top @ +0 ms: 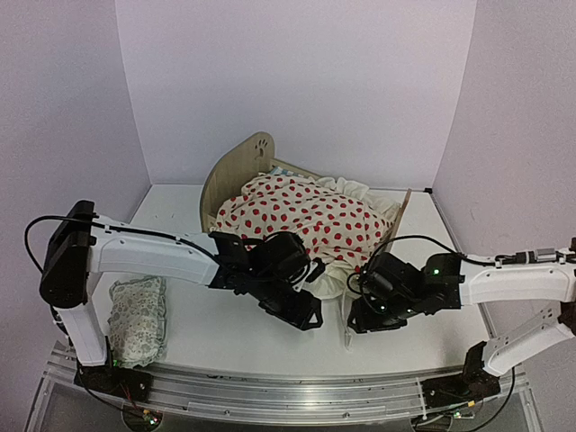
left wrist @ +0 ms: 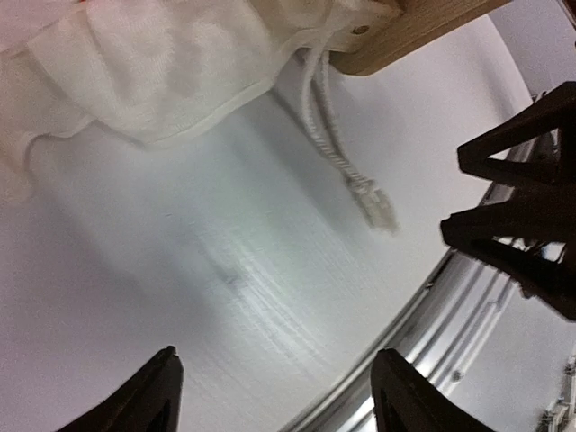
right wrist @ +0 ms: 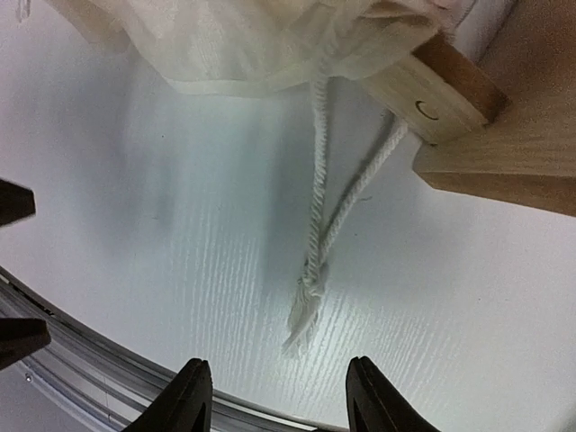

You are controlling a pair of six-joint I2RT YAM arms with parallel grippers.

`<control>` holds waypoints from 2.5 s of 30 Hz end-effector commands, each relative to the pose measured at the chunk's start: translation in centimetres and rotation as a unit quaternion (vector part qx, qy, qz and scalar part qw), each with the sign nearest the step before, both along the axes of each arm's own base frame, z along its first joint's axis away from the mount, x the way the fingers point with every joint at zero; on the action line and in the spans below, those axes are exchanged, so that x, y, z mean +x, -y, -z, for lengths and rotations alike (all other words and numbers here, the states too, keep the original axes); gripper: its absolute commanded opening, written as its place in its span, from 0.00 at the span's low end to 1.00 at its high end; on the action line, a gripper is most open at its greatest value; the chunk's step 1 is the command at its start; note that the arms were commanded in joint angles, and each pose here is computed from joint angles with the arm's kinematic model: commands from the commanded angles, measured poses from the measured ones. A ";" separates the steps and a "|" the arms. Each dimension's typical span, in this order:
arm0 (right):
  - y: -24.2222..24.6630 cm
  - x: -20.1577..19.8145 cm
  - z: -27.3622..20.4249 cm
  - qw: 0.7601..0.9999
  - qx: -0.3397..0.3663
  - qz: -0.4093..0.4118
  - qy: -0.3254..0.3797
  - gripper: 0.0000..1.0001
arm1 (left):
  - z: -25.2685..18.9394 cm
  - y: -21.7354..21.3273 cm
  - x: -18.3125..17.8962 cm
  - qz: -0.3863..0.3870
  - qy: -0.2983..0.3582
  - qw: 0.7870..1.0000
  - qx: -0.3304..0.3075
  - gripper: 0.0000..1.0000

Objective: Set up the pet bed
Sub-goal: Tie the right ropes of the mattress at the bed frame base.

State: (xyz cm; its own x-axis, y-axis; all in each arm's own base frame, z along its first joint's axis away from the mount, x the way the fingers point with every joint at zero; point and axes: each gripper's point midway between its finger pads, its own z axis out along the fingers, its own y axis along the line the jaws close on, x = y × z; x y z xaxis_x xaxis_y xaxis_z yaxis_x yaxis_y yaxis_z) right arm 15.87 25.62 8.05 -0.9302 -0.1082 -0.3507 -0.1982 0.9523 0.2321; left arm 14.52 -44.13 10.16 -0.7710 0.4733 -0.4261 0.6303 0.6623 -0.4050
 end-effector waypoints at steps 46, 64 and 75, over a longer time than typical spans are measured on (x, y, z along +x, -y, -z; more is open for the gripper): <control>0.2 1.3 1.8 0.995 -0.079 0.040 0.054 0.00 | -5.0 -0.7 0.6 0.045 0.253 0.948 -0.188 0.76; -0.1 1.1 4.4 0.997 0.032 0.063 -0.031 0.00 | -2.4 4.2 -1.8 0.041 0.183 0.954 -0.236 0.74; -2.9 1.9 1.7 0.992 0.104 0.055 -0.051 0.00 | -2.1 3.8 -2.2 0.014 0.159 0.938 -0.306 0.72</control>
State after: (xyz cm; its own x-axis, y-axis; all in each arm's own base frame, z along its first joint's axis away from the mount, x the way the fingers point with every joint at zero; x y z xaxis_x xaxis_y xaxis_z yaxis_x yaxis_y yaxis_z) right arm 17.05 25.78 4.07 -0.9638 0.0474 -0.2623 -0.0470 0.9384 0.3422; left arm 12.44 -47.15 10.09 -0.5336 0.2016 -0.8213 0.8083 0.4072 -0.4253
